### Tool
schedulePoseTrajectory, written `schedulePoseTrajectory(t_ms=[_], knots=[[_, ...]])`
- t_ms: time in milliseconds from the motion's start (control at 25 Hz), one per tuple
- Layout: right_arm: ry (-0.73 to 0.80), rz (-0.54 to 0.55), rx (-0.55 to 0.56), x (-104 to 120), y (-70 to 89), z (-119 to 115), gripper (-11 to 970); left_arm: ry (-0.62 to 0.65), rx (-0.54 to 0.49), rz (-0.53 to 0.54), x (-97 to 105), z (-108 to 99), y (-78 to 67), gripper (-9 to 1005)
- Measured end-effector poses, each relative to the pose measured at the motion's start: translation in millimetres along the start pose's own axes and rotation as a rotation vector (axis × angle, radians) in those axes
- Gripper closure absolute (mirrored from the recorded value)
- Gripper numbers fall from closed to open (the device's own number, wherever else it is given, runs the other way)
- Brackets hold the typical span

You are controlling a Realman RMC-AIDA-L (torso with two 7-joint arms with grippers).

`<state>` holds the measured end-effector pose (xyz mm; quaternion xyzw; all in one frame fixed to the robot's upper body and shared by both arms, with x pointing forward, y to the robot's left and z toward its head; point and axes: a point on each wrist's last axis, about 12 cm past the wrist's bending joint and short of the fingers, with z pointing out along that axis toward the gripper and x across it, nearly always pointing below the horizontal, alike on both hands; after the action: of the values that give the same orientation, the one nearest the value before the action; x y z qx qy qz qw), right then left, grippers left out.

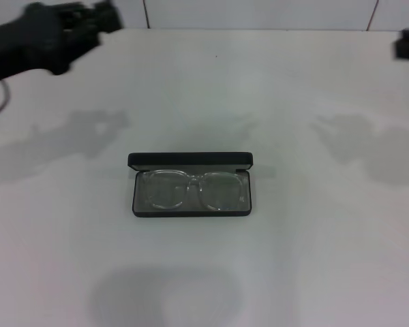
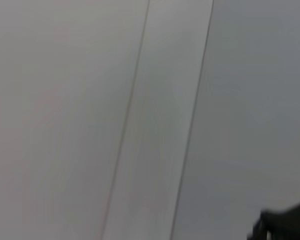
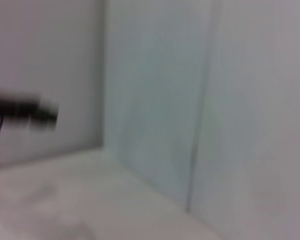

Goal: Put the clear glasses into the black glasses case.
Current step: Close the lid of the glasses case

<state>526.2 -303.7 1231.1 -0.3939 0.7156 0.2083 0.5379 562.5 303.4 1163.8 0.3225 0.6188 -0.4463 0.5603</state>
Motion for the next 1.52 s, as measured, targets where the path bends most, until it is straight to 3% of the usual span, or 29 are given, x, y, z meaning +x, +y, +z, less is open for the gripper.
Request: schedulePoseTrajectory(t_ms=[240, 360, 520, 1520], knots=[[-0.2, 0.2, 0.058, 44, -22.9, -36, 812, 0.127, 0.02, -0.085, 21, 58, 9.5, 835], [-0.259, 0.258, 0.081, 61, -26.0, -44, 812, 0.223, 0.033, -0.099, 38, 86, 4.7, 833], [-0.289, 0.296, 0.1, 74, -27.2, -49, 812, 0.345, 0.058, -0.099, 59, 106, -4.2, 834], [-0.308, 0.329, 0.065, 83, -27.9, -33, 809, 0.434, 0.041, -0.128, 88, 104, -10.3, 811]])
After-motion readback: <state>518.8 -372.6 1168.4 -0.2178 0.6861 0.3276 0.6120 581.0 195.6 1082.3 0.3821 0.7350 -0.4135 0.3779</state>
